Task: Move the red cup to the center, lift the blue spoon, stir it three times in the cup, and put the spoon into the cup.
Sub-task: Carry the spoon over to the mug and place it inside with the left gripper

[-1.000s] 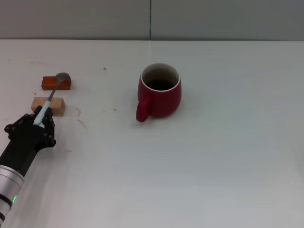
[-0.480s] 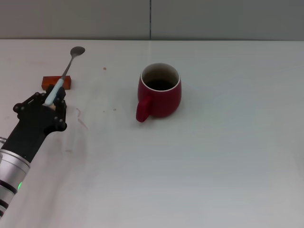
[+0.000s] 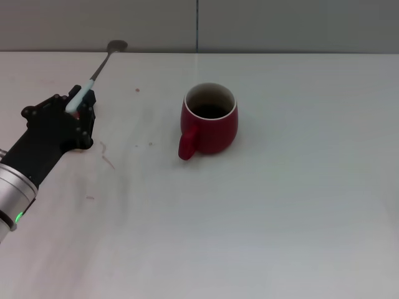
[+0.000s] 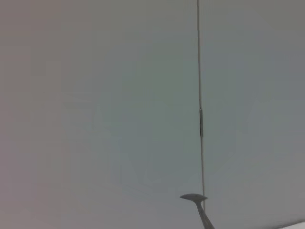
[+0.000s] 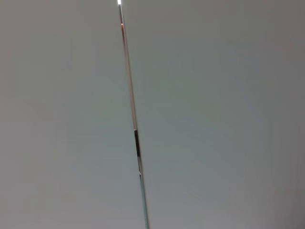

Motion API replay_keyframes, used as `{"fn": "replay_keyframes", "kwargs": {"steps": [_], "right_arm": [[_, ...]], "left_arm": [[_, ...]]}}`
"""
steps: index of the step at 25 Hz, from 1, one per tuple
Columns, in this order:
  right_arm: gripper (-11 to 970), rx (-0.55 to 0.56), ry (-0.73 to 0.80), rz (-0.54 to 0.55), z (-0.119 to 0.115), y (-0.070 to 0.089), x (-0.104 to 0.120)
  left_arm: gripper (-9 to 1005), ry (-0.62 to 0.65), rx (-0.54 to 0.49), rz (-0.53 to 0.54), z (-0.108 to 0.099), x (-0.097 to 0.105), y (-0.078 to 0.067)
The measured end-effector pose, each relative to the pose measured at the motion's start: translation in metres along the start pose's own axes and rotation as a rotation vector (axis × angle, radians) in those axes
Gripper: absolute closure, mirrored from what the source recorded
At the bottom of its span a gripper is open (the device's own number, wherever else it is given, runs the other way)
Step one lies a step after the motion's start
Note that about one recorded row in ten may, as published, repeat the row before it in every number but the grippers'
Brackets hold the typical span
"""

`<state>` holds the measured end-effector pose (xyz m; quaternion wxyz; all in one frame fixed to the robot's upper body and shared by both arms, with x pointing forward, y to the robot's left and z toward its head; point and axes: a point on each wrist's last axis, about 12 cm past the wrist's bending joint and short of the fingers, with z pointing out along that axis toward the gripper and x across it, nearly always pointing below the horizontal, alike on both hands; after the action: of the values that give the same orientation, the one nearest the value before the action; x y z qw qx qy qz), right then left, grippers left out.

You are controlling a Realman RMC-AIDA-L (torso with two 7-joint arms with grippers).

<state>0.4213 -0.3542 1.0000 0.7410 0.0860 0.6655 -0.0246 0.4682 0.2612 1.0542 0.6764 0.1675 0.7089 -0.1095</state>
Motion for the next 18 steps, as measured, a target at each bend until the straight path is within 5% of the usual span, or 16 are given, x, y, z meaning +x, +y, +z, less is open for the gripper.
{"fn": "replay_keyframes", "kwargs": {"steps": [18], "right_arm": [[125,0.005,-0.025,-0.005,-0.006,-0.003,-0.003]], "left_arm": [[824,0.028,0.086,0.049,0.012,-0.060,-0.005]]}}
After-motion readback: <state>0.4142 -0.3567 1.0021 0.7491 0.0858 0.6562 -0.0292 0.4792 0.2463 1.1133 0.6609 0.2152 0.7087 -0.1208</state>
